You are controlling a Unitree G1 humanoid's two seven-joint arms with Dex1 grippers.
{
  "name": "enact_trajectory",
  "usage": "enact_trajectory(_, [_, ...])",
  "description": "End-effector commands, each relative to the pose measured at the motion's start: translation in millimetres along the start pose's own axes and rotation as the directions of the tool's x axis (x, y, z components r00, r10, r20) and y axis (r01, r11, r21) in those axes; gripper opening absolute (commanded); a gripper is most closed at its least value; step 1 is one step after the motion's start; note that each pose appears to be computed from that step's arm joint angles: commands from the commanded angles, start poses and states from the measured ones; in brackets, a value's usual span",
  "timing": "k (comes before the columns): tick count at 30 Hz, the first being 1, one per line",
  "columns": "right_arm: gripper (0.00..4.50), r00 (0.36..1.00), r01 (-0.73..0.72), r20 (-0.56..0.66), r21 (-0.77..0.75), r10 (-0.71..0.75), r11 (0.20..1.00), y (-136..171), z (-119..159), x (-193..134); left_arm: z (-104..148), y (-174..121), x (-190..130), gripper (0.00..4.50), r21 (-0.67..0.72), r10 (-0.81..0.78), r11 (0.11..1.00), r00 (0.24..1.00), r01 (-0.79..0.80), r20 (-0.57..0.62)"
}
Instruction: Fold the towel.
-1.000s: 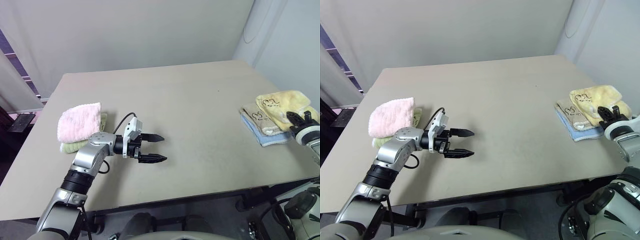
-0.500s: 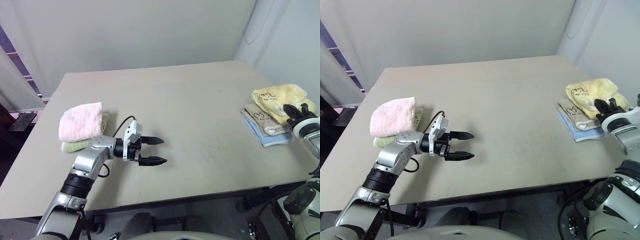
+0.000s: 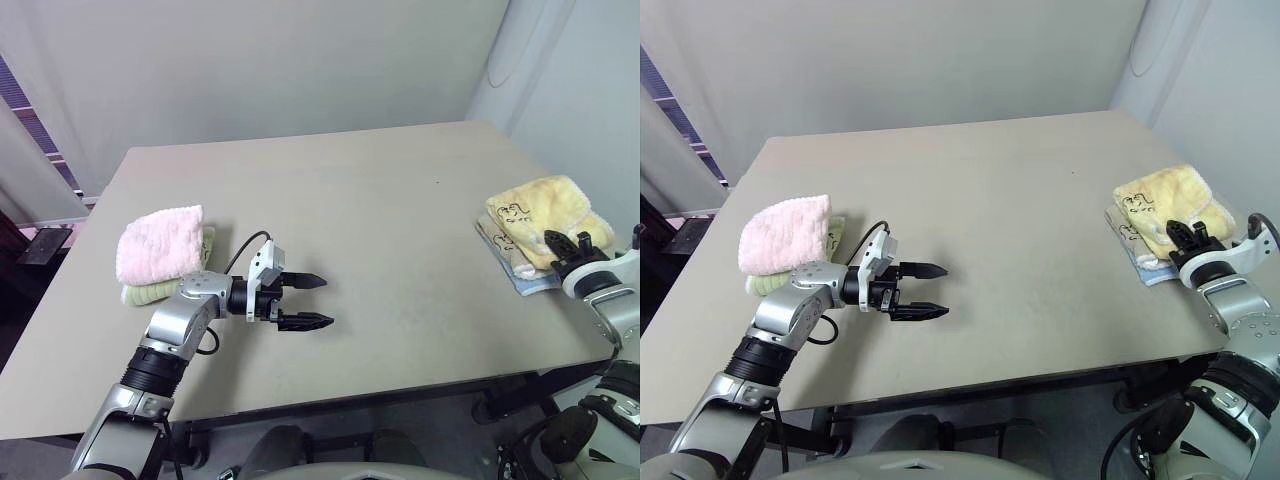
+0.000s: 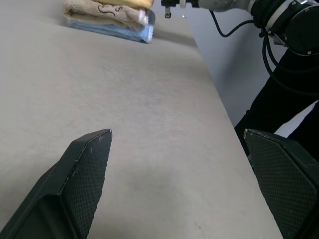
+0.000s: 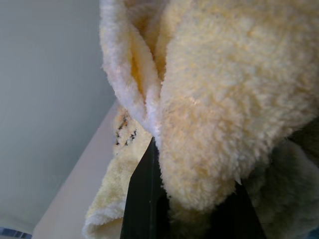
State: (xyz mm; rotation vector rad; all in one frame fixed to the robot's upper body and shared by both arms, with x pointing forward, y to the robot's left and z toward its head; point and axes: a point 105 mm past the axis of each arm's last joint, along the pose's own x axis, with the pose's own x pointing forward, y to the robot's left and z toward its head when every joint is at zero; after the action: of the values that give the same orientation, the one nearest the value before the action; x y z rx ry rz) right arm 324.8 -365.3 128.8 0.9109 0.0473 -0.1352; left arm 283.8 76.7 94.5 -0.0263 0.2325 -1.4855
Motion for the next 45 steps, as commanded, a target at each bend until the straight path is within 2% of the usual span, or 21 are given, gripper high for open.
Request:
enact_trajectory(1, [0.01, 0.994, -0.084, 0.066, 0.007, 0.083, 0.996, 25, 20, -5, 5, -1, 3, 4.50, 0.038, -0.016, 0.999, 1.000, 0.016, -0.007])
enact_trajectory(7, [0.01, 0.994, -0.107, 0.041, 0.015, 0.106, 0.994, 34, 9, -5, 4, -3, 3, 4.50, 0.027, -0.019, 0.999, 1.000, 0.019, -0.004])
enact_trajectory(13, [0.01, 0.999, 0.007, 0.032, 0.073, -0.010, 0.997, 1, 1, -1, 2, -2, 4, 4.50, 0.016, -0.018, 1.000, 0.999, 0.019, -0.027])
enact_trajectory(17, [0.01, 0.999, 0.014, 0.044, 0.087, -0.018, 0.996, -4, 7, 0, 2, -4, 2, 4.50, 0.013, -0.026, 1.000, 0.999, 0.026, -0.032])
enact_trajectory(26, [0.01, 0.998, 0.050, 0.047, -0.009, -0.050, 0.999, -10, 3, -3, 2, -4, -1, 4.50, 0.012, -0.023, 1.000, 1.000, 0.023, -0.020])
enact_trajectory(27, [0.74, 0.998, 0.044, 0.046, -0.006, -0.044, 0.999, -9, 2, -3, 2, -4, -1, 4.50, 0.012, -0.023, 1.000, 1.000, 0.023, -0.020])
enact_trajectory(29, [1.26, 0.997, 0.050, 0.050, -0.005, -0.050, 0.999, -10, 2, -2, 2, -3, -2, 4.50, 0.013, -0.023, 1.000, 1.000, 0.023, -0.019])
enact_trajectory(31, [2.11, 0.996, 0.065, 0.056, -0.007, -0.064, 0.998, -12, 4, -3, 4, -1, -2, 4.50, 0.031, -0.007, 0.999, 1.000, 0.008, -0.013])
enact_trajectory(38, [4.48, 0.997, 0.038, 0.061, 0.008, -0.039, 0.999, -11, 13, -16, 5, 0, -3, 4.50, 0.029, -0.009, 1.000, 1.000, 0.010, -0.010])
enact_trajectory(41, [4.48, 0.997, 0.023, 0.072, 0.086, -0.029, 0.996, -21, 19, -33, 6, 0, -4, 4.50, 0.028, -0.012, 1.000, 1.000, 0.012, -0.010])
enact_trajectory(45, [4.48, 0.997, -0.023, 0.081, 0.106, 0.014, 0.994, -20, 25, -59, 7, 2, -3, 4.50, 0.026, -0.015, 1.000, 1.000, 0.015, -0.008])
